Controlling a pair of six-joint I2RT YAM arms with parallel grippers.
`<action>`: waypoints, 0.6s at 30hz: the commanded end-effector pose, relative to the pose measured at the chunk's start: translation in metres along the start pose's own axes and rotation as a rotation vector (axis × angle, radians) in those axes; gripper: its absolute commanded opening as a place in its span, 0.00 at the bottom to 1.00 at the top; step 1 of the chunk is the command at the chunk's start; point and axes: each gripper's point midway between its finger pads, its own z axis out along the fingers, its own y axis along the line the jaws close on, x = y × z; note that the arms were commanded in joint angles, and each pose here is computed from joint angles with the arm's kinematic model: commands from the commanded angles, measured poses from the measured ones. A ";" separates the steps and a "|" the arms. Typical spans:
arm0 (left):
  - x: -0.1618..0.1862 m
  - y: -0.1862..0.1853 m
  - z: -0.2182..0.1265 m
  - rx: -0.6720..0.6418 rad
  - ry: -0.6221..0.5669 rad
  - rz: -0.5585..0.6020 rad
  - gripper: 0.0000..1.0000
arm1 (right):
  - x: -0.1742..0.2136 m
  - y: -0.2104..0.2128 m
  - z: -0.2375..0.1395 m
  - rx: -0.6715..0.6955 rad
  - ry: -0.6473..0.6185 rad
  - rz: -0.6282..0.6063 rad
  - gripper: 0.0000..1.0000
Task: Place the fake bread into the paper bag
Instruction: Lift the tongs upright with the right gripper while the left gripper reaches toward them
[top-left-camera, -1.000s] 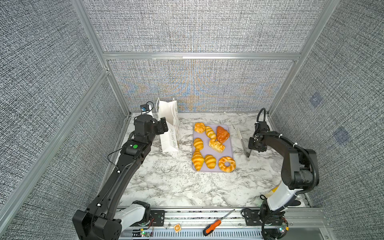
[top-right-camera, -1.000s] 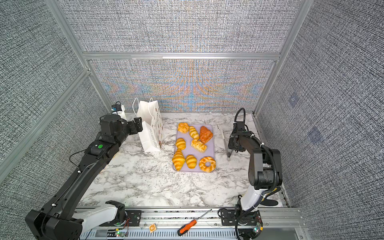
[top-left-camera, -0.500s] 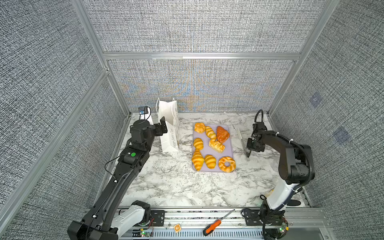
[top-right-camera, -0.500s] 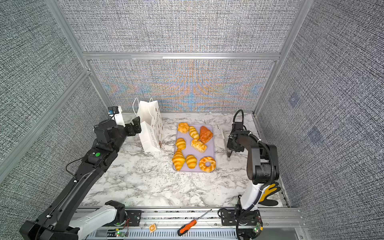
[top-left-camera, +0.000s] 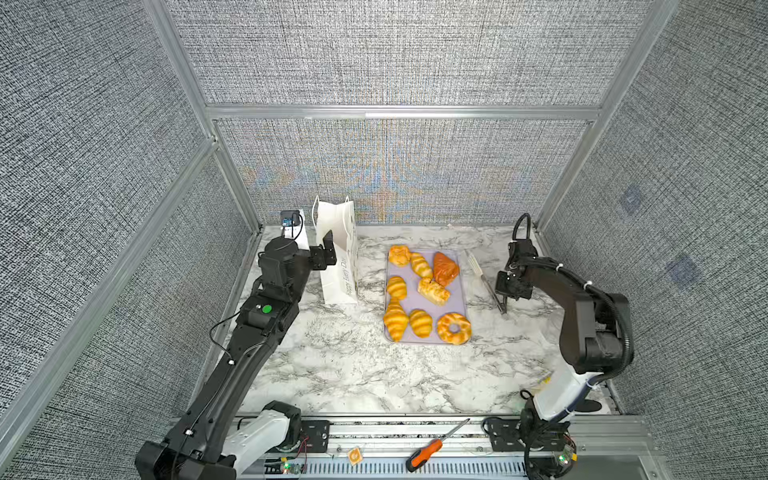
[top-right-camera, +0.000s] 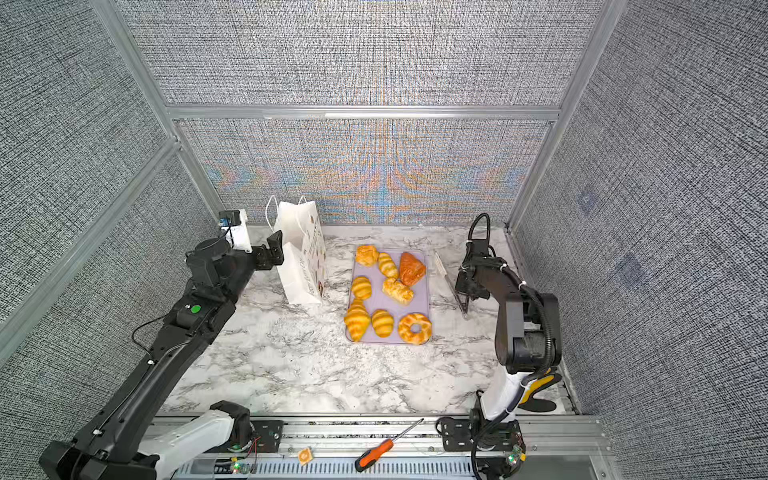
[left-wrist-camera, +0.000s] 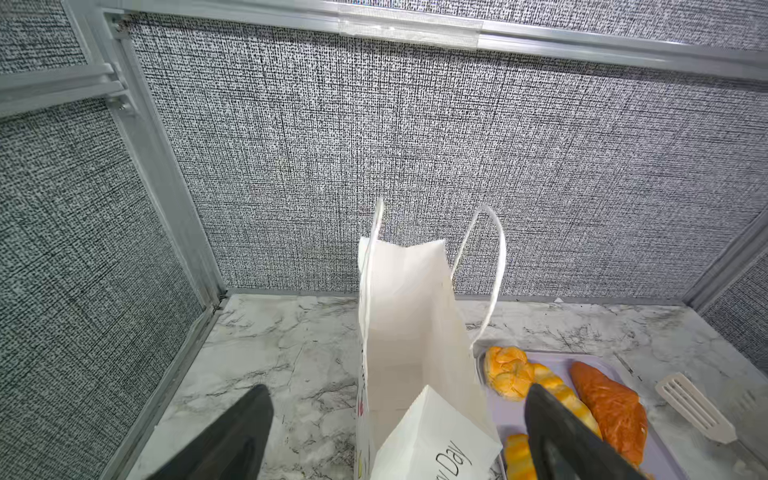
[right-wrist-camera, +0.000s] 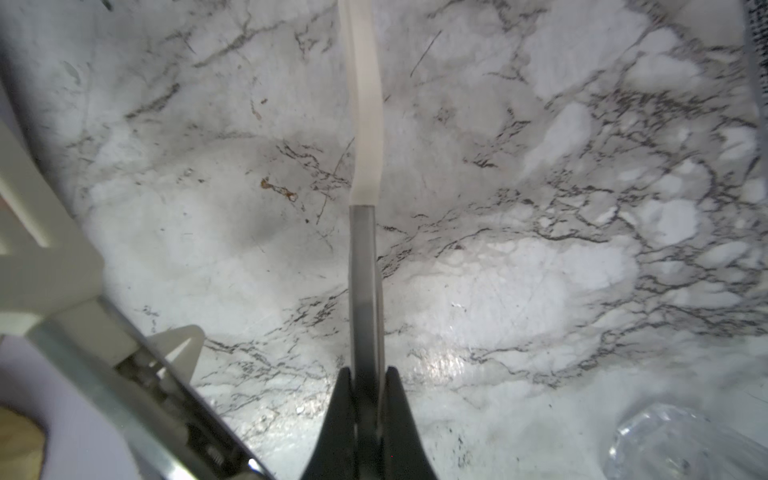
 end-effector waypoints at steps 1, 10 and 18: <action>-0.018 -0.011 -0.003 0.056 -0.064 -0.003 0.96 | -0.011 0.001 -0.017 -0.014 -0.047 0.014 0.00; -0.035 -0.071 -0.003 0.204 -0.088 0.076 0.96 | -0.047 0.027 -0.078 -0.192 -0.206 -0.008 0.00; -0.032 -0.149 0.003 0.463 -0.070 0.158 0.96 | -0.071 0.075 -0.117 -0.483 -0.280 -0.068 0.00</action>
